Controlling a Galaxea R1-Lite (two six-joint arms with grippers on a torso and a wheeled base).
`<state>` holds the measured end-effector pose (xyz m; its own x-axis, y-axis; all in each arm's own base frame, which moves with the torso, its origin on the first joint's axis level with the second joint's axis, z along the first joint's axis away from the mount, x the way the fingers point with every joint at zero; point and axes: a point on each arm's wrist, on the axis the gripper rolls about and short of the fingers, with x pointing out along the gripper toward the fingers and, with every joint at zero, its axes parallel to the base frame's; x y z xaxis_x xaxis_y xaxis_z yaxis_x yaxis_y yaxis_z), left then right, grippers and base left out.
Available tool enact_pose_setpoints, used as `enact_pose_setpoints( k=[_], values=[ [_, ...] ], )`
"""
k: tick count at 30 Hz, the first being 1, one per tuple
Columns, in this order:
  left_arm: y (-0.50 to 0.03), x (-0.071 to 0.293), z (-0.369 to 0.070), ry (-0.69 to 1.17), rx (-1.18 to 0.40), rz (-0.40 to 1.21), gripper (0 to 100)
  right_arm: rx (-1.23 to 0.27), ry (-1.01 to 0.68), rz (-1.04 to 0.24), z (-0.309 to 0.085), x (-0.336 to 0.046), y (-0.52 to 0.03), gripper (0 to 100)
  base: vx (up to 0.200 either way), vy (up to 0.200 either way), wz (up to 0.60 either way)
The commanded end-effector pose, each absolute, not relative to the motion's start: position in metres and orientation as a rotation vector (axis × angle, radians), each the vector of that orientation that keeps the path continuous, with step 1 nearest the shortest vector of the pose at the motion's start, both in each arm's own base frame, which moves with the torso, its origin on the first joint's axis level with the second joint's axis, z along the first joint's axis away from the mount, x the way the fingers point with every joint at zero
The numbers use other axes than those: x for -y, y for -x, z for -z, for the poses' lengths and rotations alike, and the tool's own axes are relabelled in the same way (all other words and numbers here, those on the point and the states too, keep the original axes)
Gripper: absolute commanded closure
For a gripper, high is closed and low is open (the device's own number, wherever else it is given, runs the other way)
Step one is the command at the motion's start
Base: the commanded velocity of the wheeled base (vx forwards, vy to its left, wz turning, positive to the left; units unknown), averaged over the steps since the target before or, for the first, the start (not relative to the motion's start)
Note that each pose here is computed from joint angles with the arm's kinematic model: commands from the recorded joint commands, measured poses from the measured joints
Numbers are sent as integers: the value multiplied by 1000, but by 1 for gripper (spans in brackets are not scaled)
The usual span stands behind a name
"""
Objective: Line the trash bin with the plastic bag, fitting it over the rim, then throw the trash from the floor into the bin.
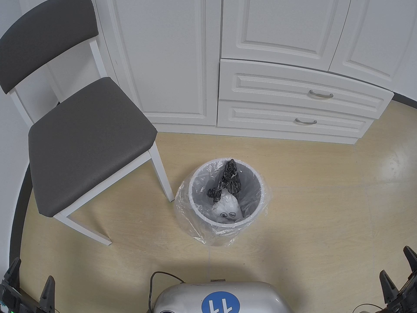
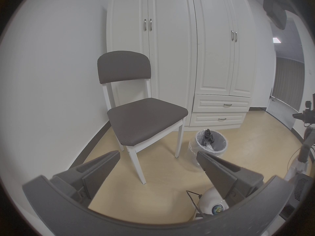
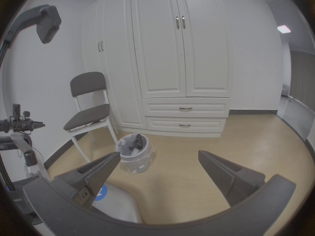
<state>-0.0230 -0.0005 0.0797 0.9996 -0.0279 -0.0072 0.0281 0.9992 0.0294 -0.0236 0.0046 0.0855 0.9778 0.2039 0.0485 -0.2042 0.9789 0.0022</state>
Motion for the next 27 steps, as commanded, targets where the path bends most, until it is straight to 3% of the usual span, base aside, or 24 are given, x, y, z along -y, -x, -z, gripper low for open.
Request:
enact_pose_setpoints(
  k=[1, 8, 27],
  values=[
    [23, 1, -76, -28, -4, 28, 0, 54, -20, -205, -82, -5, 24, 0, 0, 0, 0],
    [23, 1, -76, -28, -4, 28, 0, 48, 7, -87, -81, -2, 23, 0, 0, 0, 0],
    [23, 1, -76, -24, -4, 26, 0, -3, 21, -23, -76, 0, 23, 0, 0, 0, 0]
  ],
)
